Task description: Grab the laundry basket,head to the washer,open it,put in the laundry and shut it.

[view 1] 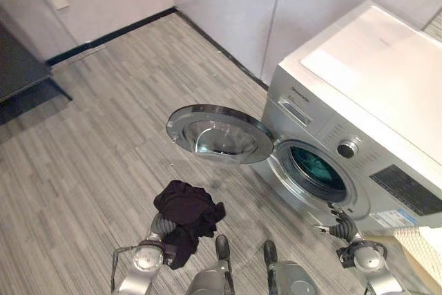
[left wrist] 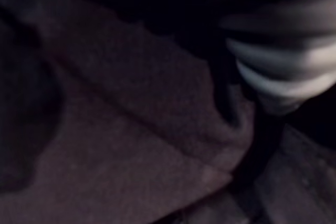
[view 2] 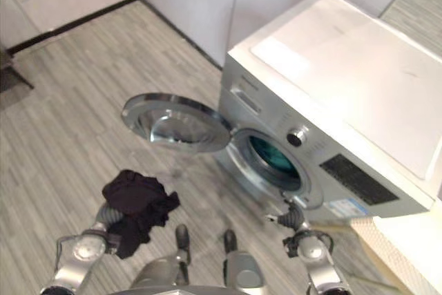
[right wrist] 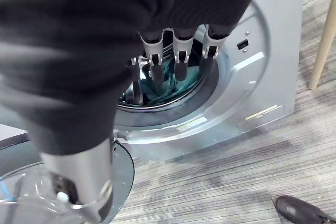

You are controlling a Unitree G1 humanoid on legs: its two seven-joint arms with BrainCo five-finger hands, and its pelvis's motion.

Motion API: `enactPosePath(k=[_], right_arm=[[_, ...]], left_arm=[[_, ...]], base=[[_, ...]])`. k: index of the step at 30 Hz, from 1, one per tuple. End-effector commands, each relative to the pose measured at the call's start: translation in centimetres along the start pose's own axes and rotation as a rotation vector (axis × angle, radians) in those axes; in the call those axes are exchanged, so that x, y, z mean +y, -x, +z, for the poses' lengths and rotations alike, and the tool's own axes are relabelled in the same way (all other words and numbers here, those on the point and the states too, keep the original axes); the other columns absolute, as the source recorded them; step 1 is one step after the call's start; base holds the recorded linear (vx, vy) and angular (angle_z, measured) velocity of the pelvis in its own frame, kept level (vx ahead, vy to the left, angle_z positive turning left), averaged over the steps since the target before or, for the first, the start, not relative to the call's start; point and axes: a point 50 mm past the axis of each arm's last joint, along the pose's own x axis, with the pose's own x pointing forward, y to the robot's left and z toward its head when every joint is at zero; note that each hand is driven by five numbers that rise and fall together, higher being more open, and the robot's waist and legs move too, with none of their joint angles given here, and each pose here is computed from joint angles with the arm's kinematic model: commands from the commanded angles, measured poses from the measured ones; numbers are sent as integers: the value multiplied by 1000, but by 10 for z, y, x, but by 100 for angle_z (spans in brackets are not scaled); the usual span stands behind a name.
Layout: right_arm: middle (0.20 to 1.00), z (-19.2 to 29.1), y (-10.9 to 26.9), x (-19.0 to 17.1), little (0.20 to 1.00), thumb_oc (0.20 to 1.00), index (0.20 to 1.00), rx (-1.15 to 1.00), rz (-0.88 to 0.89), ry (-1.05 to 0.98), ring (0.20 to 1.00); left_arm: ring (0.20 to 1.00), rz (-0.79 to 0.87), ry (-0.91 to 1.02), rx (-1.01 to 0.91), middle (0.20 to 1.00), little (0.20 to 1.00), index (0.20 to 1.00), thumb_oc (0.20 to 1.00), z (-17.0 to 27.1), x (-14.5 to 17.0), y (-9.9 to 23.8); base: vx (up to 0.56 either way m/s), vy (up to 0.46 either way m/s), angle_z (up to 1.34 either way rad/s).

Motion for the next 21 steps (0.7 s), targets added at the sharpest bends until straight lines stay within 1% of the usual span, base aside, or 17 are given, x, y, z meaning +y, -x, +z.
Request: enactPosePath(k=[1,6,10,15,17,21], right_arm=[[1000,19,-7,-10,1000,1000,1000,-85,-30,8,1000],[1000,22,-9,-7,1000,1000,1000,-91,-18,36,1000],[1000,13,-4,-7,1000,1000,1000,-60,-24,20,1000],[1000,9,-1,-15,1000,1000,1000,-56,-50,17,1000],[1000,10,-2,-20,1000,1000,1000,-55,-63,14,1000],[1000,8,-3,-24,1000,1000,1000,-46,-84,5,1000]], left_arm=[[200,46,-11,-108,200,200,200,200,16,8,4],[200,47,13,-82,200,200,200,200,9,8,7],[200,32,9,-67,200,200,200,200,5,3,8],[200,-5,69,-64,200,200,200,200,5,-11,8],[200,-11,104,-49,200,200,200,200,5,-19,6],[200,-20,104,-53,200,200,200,200,7,-22,3]], base=[[62,13,-186],[155,-42,-92],[205,-129,-30],[205,-192,-42],[108,-60,-96],[50,21,-52]])
